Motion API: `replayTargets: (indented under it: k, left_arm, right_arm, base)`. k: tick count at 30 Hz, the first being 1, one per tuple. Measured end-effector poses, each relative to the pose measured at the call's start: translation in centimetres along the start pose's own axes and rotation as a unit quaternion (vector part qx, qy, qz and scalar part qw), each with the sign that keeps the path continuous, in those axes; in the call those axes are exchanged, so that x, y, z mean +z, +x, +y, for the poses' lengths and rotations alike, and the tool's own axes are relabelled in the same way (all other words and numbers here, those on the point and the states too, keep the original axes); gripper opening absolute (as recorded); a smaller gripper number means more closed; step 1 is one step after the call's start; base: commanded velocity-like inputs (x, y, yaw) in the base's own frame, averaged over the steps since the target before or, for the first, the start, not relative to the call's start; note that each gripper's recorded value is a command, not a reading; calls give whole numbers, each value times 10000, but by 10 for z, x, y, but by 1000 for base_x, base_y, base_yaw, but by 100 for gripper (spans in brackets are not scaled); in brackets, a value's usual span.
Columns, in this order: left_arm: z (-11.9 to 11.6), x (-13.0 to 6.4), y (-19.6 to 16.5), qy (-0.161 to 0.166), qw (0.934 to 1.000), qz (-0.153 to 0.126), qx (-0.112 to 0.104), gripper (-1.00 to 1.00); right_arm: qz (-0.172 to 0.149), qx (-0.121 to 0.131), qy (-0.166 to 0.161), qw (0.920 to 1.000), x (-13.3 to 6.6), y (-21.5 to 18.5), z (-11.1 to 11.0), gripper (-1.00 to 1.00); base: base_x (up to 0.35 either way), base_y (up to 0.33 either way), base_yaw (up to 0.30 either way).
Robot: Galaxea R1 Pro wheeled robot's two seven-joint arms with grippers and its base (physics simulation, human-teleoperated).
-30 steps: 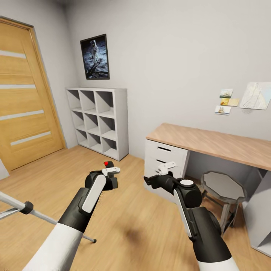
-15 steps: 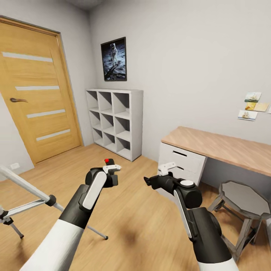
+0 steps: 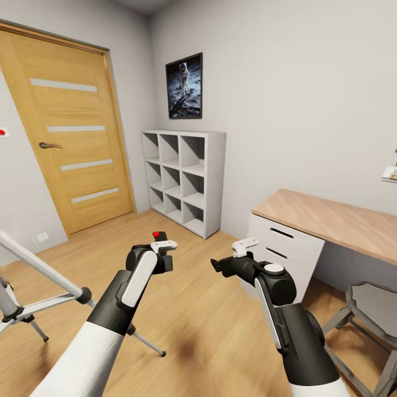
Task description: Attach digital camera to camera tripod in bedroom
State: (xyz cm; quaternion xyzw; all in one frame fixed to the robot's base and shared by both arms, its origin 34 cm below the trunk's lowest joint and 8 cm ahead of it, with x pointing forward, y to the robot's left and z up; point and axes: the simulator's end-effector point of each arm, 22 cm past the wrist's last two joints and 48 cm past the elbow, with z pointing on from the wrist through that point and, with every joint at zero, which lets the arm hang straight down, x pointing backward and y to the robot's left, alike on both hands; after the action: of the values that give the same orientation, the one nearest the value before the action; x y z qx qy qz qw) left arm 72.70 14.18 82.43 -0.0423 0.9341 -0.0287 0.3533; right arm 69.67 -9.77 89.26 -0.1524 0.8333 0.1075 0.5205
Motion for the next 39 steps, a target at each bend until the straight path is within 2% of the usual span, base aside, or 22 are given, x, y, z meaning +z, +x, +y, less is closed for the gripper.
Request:
replayTargets:
  k: [9,24,39]
  left_arm:
    - [1,0,0,-16,10000,2,-5,-100]
    - [3,1,1,-44,10000,3,0,-100]
    - [3,1,1,-40,10000,7,-10,-100]
  right_arm:
    - [-4,-3,-1,10000,0,0,0,100]
    - [-2,-2,-2,10000,0,0,0,100]
    - [3,0,-2,10000,0,0,0,100]
  base:
    - [316,-143,64]
    - [320,-152,229]
    - [295,-213,38]
